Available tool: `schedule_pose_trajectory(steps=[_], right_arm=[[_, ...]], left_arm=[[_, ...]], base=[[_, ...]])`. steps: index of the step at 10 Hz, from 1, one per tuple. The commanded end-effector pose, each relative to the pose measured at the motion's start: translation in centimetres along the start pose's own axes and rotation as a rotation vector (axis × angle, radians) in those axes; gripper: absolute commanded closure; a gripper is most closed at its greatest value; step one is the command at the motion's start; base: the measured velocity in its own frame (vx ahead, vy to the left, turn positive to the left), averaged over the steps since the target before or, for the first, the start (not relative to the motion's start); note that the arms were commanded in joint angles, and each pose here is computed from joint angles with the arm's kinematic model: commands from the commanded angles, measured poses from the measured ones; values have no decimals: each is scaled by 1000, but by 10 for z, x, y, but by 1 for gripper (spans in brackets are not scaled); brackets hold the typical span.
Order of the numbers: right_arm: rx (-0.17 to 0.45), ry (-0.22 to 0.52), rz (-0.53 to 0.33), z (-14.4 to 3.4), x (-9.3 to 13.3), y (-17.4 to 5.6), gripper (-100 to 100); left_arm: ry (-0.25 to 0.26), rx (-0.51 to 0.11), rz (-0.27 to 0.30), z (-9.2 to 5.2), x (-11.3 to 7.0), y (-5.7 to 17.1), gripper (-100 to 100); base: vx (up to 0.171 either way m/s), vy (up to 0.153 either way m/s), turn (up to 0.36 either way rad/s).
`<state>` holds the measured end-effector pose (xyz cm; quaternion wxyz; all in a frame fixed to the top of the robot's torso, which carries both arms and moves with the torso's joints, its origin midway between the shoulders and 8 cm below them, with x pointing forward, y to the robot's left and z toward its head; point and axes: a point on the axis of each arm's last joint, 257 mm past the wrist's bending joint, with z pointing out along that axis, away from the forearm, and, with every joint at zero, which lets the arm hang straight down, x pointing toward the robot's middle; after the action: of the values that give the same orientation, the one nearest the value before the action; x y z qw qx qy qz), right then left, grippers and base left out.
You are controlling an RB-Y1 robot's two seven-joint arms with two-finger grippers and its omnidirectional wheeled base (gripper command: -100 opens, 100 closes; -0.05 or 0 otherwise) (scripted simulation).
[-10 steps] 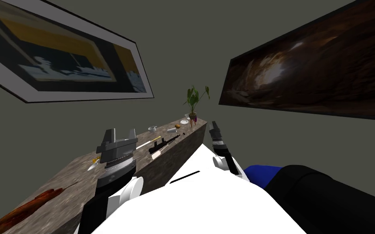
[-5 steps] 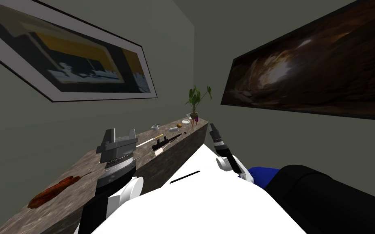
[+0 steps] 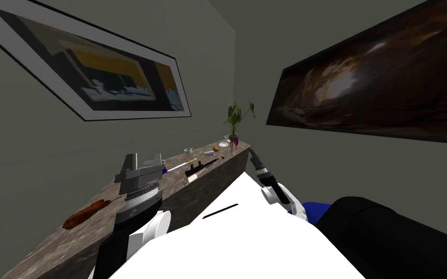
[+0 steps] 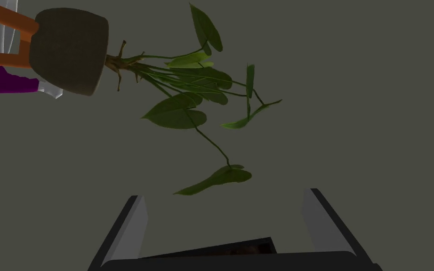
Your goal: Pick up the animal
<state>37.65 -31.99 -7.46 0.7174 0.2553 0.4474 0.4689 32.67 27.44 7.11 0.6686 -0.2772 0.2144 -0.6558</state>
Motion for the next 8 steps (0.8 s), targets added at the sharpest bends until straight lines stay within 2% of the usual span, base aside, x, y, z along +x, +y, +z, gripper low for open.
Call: schedule_pose_trajectory(steps=[1,2,4,5,8], right_arm=[[27,46,-37,-6,1,-16,-100],[25,53,-42,-5,2,-16,-100],[78,127,-107,-16,3,-45,-100],[78,148,-123,-16,3,-47,-100],[133,234,-200,-30,2,-77,-100]], left_arm=[[0,0,0,0,0,0,0],[0,0,0,0,0,0,0],[0,0,0,0,0,0,0],[0,0,0,0,0,0,0],[0,0,0,0,0,0,0]], base=[[-26,21,135],[-20,16,63],[-26,31,192],[-18,20,81],[-21,28,138]])
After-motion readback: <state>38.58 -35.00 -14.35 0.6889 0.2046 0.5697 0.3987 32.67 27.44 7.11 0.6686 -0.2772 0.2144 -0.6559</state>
